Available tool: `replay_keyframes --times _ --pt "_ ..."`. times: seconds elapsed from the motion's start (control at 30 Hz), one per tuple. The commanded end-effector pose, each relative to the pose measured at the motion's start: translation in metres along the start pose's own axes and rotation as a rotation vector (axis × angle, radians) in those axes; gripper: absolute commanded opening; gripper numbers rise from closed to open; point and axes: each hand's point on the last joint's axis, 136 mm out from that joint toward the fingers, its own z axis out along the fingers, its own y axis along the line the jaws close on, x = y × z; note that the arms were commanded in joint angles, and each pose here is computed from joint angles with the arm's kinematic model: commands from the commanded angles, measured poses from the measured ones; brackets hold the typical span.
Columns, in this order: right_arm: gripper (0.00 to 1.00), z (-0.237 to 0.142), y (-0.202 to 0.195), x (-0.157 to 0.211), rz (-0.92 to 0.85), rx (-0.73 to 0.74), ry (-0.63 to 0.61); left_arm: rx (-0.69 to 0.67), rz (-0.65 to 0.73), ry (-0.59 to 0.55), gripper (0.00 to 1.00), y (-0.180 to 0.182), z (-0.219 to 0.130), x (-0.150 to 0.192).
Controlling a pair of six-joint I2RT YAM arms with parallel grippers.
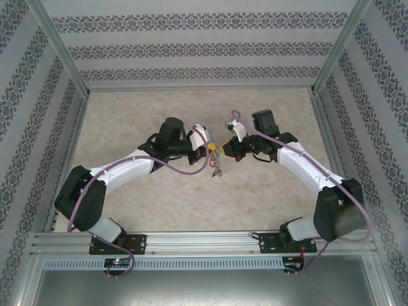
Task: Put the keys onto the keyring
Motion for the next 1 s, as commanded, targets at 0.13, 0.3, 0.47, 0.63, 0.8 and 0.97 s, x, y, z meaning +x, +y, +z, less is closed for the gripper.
replay_keyframes --times 0.13,0.3,0.47,0.63,0.8,0.97 --pt "0.00 -0.010 0.000 -0.012 -0.004 -0.001 -0.042 0.056 0.052 -0.060 0.00 -0.016 -0.002 -0.022" --pt "0.00 -0.009 0.000 -0.008 0.047 -0.040 -0.047 0.027 0.058 -0.101 0.00 -0.014 -0.008 -0.033" --pt "0.00 -0.013 0.023 -0.005 0.054 -0.183 -0.019 -0.019 0.062 -0.161 0.00 -0.007 -0.017 -0.052" --pt "0.00 -0.017 0.038 -0.005 0.082 -0.282 0.007 -0.041 0.076 -0.218 0.00 -0.004 -0.024 -0.070" --pt "0.00 -0.018 0.038 -0.005 0.100 -0.313 0.013 -0.041 0.099 -0.244 0.00 -0.005 -0.028 -0.078" --pt "0.06 -0.020 0.037 -0.011 0.094 -0.313 0.002 -0.030 0.094 -0.271 0.00 -0.007 -0.030 -0.083"
